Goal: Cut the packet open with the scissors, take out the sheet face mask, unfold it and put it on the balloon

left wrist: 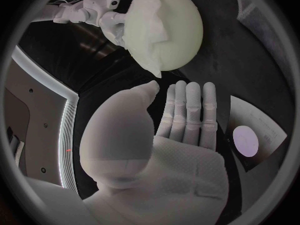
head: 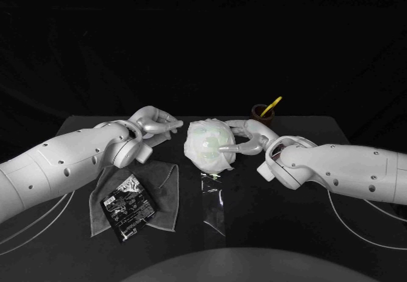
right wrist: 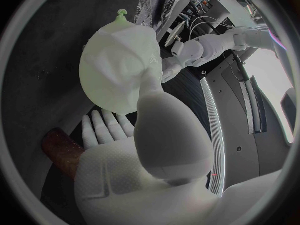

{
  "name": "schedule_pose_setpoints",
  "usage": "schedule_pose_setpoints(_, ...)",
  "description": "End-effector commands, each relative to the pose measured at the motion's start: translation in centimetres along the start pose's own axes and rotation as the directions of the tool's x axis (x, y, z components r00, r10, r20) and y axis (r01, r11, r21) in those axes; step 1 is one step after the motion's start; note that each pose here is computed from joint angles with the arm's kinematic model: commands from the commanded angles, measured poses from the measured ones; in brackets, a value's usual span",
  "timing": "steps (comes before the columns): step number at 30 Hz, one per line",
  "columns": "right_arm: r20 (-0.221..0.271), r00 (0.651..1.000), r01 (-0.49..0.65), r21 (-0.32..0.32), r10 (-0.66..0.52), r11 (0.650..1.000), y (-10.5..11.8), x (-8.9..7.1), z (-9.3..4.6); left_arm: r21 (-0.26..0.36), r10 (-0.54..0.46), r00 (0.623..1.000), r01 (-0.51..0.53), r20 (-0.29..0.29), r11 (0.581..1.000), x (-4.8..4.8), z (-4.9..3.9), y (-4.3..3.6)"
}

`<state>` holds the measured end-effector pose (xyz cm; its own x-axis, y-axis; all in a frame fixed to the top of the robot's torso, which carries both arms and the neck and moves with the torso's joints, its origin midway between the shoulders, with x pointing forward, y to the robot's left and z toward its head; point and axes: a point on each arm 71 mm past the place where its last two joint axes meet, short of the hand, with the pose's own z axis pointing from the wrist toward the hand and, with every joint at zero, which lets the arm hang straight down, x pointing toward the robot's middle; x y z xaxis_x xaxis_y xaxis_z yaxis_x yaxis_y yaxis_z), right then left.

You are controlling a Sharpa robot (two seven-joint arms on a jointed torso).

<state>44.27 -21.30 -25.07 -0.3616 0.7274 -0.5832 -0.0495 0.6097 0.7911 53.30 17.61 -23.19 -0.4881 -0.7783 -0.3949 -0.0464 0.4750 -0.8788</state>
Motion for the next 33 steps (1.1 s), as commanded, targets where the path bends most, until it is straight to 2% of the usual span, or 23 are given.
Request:
schedule_pose_setpoints(1,-0.009,1.000,0.012,-0.003,-0.012,1.000,-0.1,0.2,0.0,-0.015,-0.102,0.992,0.101,-0.077,0.995,0.97,-0.51,0.10)
schedule_pose_setpoints(6,-0.010,1.000,0.012,-0.001,-0.012,1.000,-0.2,0.2,-0.1,-0.033,-0.110,0.989,0.108,-0.097,0.994,1.54,-1.25,0.62)
schedule_pose_setpoints(15,-0.010,1.000,0.012,0.000,-0.012,1.000,-0.2,0.3,-0.1,-0.038,-0.090,0.990,0.087,-0.108,0.996,2.12,-1.71,0.86)
schedule_pose_setpoints(33,-0.011,1.000,0.010,0.000,-0.010,1.000,-0.2,0.3,-0.1,-0.044,-0.052,0.995,0.048,-0.085,0.998,2.20,-1.52,0.96)
